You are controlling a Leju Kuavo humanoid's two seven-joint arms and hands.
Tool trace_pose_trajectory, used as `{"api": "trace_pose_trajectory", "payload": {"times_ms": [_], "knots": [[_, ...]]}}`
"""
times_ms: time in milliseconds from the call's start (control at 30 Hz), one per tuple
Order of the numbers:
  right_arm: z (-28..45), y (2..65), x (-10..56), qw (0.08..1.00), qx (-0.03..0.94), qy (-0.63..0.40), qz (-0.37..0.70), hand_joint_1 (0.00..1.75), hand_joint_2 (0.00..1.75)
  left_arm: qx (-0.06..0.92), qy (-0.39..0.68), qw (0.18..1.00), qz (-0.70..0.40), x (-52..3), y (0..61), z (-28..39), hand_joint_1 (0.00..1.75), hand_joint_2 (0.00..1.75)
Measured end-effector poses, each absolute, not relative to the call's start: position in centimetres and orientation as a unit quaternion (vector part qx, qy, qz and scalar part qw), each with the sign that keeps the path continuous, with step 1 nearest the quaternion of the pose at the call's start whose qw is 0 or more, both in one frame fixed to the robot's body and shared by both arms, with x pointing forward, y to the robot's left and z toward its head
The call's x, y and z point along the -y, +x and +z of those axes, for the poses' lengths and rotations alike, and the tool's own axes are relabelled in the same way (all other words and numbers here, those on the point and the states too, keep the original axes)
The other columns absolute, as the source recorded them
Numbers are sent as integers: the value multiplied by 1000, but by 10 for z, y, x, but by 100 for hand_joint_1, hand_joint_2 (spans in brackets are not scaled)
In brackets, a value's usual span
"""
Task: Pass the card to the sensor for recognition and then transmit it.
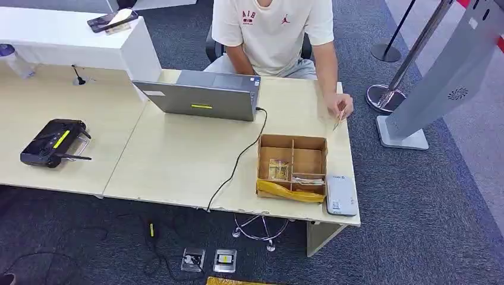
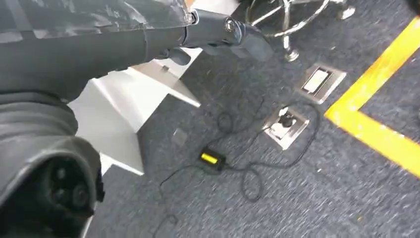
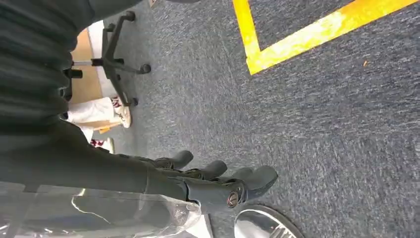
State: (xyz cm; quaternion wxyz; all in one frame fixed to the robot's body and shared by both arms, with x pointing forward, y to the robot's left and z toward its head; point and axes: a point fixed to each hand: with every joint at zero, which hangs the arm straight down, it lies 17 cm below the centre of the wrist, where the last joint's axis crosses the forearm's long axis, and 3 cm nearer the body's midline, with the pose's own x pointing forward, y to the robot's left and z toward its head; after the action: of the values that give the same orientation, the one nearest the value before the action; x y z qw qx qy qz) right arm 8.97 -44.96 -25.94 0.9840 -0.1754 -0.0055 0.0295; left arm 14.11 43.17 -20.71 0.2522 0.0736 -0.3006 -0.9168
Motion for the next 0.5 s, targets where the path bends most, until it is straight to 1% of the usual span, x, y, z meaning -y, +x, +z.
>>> {"api": "trace_pose_trajectory", "payload": {"times_ms": [133,267,500], "knots": [[-259,89,449,984,3,-177,35,0,175,272,94,296,-911,-465,143,-203,0,0],[-259,89,450,983,4,-178,47,0,175,236,90,333,-908,-488,135,-204,0,0],[-257,93,459,981,10,-180,65,0,175,209,77,365,-904,-492,125,-211,0,0]]}}
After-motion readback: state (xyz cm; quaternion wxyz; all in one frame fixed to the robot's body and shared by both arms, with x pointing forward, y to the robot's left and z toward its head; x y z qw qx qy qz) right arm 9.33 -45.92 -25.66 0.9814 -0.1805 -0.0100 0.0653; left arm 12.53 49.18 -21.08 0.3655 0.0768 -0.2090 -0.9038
